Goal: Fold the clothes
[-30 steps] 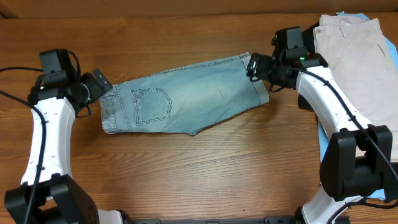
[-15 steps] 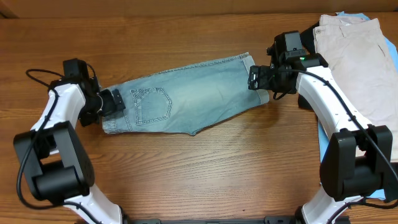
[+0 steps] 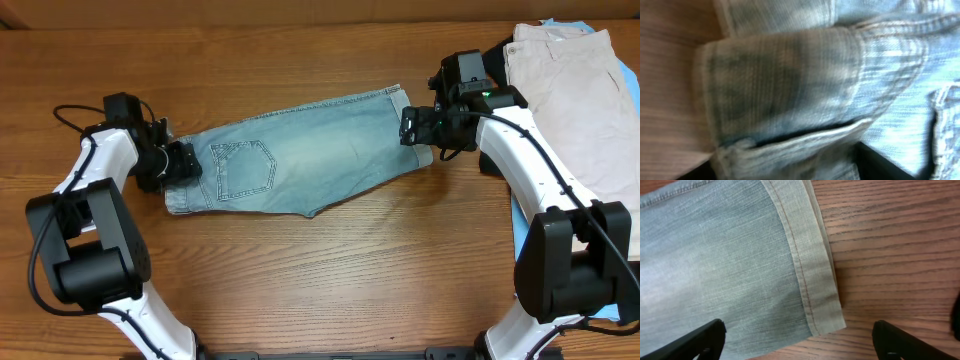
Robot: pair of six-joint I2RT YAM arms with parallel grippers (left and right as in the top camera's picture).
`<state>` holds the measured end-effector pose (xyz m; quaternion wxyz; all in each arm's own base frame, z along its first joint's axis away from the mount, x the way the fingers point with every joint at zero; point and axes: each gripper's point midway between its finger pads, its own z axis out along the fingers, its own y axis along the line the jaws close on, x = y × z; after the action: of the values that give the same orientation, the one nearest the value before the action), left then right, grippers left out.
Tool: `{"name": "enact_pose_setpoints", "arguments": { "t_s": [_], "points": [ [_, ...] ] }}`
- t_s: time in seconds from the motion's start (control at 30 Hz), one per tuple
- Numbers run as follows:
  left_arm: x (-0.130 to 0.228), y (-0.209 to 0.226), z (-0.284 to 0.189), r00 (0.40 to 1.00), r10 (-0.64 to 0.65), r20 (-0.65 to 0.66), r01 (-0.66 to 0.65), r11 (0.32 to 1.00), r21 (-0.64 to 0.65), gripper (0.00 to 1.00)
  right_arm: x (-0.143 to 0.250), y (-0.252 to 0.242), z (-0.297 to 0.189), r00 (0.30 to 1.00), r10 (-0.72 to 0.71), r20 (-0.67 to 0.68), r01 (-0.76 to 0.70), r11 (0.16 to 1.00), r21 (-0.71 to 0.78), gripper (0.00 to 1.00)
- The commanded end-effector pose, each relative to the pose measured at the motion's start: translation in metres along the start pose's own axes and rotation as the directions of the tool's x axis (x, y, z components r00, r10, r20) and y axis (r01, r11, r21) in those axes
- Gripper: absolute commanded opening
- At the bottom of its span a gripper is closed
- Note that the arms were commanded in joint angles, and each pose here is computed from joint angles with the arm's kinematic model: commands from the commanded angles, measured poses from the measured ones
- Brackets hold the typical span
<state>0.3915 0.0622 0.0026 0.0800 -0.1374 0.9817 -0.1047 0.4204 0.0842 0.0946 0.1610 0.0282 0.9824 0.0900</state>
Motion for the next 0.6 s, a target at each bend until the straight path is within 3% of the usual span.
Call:
{"name": "enact_pose_setpoints", "arguments": {
  "t_s": [0.0, 0.1, 0.27, 0.37, 0.5, 0.57],
  "points": [
    [0.044, -0.002, 0.055, 0.984, -0.006, -0.176, 0.011, 0.999, 0.030, 0.45, -0.010, 0.002, -0.007, 0.999, -0.003, 0.032, 0.003, 1.000, -0.008, 0.94],
    [0.045, 0.001, 0.057, 0.983, -0.035, -0.179, 0.038, 0.999, 0.014, 0.28, -0.013, 0.003, -0.007, 0.999, -0.004, 0.041, 0.004, 1.000, -0.011, 0.91],
    [0.034, 0.006, 0.053, 0.988, -0.046, -0.151, 0.048, 0.999, 0.014, 0.12, -0.019, 0.012, -0.008, 0.998, -0.008, 0.066, 0.012, 0.998, -0.062, 0.85],
    [0.023, 0.008, 0.044, 0.989, -0.053, -0.137, 0.054, 0.999, 0.007, 0.04, -0.021, 0.018, -0.009, 0.997, -0.010, 0.072, 0.016, 0.996, -0.092, 0.77],
    [0.004, 0.014, 0.020, 0.990, -0.051, -0.130, 0.044, 0.998, -0.054, 0.04, -0.023, 0.025, -0.010, 0.997, -0.003, 0.076, 0.013, 0.991, -0.133, 0.49],
    [-0.007, 0.016, 0.001, 0.991, -0.038, -0.127, 0.027, 0.996, -0.087, 0.04, -0.025, 0.026, -0.010, 0.997, 0.017, 0.080, -0.006, 0.990, -0.139, 0.27]
  ]
}}
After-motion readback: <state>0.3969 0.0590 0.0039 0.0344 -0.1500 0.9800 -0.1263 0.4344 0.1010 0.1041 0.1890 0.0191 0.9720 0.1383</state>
